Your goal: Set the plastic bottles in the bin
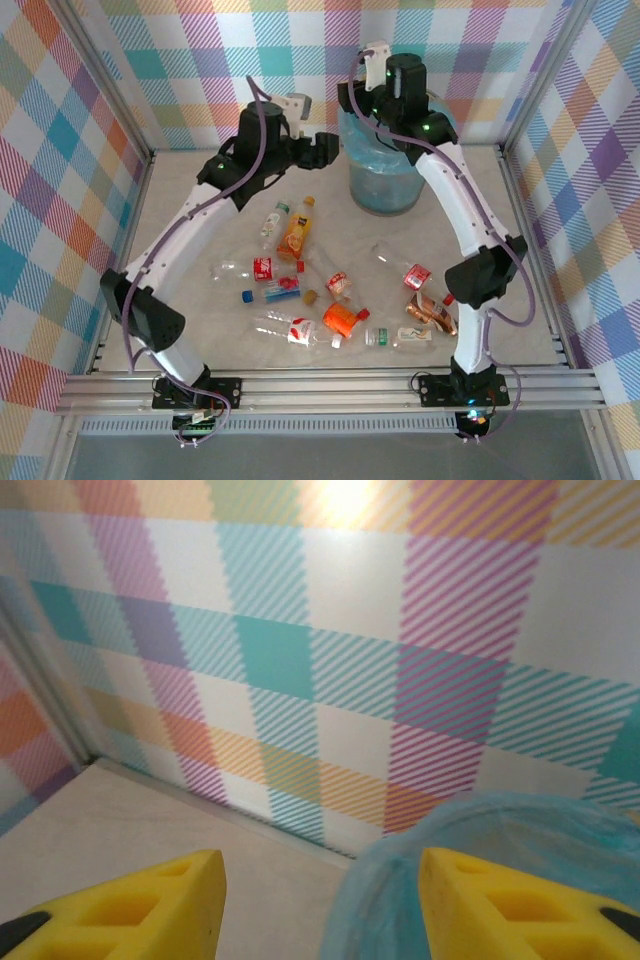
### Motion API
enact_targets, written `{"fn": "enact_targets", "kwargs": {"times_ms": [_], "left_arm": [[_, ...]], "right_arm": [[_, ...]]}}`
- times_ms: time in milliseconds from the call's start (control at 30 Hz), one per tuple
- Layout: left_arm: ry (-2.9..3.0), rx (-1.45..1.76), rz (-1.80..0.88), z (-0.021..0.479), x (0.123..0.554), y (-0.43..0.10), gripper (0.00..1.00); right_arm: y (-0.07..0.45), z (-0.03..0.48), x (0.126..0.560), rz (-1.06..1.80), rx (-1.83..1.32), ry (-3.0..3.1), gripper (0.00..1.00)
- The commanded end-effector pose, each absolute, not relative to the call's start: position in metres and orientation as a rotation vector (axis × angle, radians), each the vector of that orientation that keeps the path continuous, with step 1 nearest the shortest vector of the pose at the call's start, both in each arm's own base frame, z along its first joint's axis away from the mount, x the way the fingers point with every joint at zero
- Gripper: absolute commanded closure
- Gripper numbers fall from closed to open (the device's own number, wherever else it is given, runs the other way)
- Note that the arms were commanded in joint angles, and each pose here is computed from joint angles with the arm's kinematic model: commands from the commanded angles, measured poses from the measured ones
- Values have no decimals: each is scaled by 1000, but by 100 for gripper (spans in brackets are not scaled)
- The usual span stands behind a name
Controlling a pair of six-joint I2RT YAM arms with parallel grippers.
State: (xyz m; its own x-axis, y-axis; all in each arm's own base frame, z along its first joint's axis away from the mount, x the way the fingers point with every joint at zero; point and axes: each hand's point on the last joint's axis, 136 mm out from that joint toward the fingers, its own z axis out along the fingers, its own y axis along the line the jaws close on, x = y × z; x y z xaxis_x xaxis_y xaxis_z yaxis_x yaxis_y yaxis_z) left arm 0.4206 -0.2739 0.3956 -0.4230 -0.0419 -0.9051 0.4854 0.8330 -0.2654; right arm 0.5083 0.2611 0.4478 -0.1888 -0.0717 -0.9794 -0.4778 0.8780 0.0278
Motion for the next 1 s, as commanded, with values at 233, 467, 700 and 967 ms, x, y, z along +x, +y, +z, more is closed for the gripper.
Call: {"fn": "enact_targets", "kwargs": {"times_ms": [233, 467, 700, 967], "left_arm": [[2003, 320, -480, 368, 358, -220, 14], [2134, 287, -408, 308, 310, -181, 11], [2231, 195, -296, 253, 275, -140, 10], [2312, 98, -297, 212, 255, -126, 9]], "right_arm": [[302, 414, 399, 560, -669, 1896, 38], [330, 319, 345, 679, -870, 2108, 28], [332, 222, 329, 692, -920, 2333, 25], [349, 149, 325, 734, -985, 2443, 19]]}}
